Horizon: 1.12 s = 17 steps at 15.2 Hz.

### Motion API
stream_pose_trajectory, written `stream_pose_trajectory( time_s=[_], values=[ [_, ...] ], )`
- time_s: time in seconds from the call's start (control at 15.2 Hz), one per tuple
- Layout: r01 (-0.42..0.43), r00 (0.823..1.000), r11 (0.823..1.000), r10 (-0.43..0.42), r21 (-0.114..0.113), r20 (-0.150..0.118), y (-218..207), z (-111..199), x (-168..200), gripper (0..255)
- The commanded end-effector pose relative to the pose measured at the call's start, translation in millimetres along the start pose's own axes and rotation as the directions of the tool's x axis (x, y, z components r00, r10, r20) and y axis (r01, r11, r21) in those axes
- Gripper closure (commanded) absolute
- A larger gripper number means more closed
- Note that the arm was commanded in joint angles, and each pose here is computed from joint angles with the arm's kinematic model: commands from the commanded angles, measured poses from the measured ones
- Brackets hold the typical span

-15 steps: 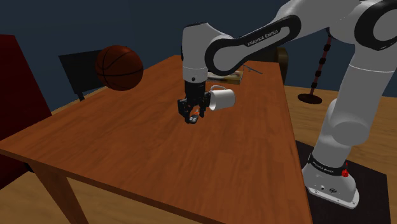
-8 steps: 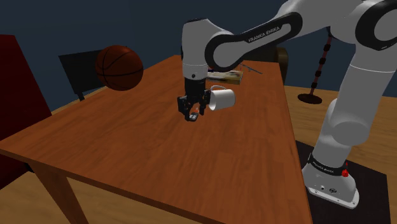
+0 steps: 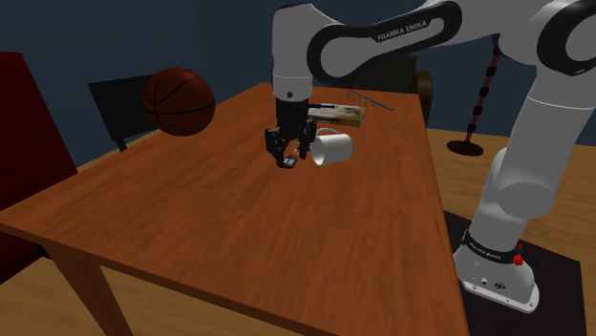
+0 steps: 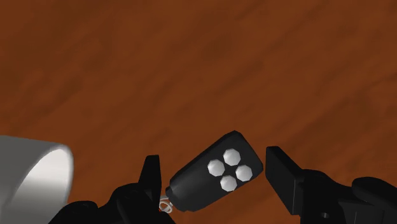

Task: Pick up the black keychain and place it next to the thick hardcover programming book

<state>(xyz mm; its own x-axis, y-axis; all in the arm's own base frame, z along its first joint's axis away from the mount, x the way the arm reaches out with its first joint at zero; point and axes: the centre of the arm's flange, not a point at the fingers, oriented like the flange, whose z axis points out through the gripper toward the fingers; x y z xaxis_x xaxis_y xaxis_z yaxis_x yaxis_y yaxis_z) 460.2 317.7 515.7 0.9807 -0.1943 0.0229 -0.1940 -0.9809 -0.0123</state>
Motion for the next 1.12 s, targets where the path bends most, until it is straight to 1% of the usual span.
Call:
stream_pose_trajectory(
  time_s=[0.0,0.46,1.06],
  values=[
    [0.0,1.0,1.0,0.0,0.0,0.0,0.6,-10.8,-0.2,255],
    [0.0,1.0,1.0,0.0,0.0,0.0,0.2,-47.6,0.6,255],
    [0.0,1.0,1.0,0.0,0.0,0.0,95.3,-47.2,71.8,255]
  ],
)
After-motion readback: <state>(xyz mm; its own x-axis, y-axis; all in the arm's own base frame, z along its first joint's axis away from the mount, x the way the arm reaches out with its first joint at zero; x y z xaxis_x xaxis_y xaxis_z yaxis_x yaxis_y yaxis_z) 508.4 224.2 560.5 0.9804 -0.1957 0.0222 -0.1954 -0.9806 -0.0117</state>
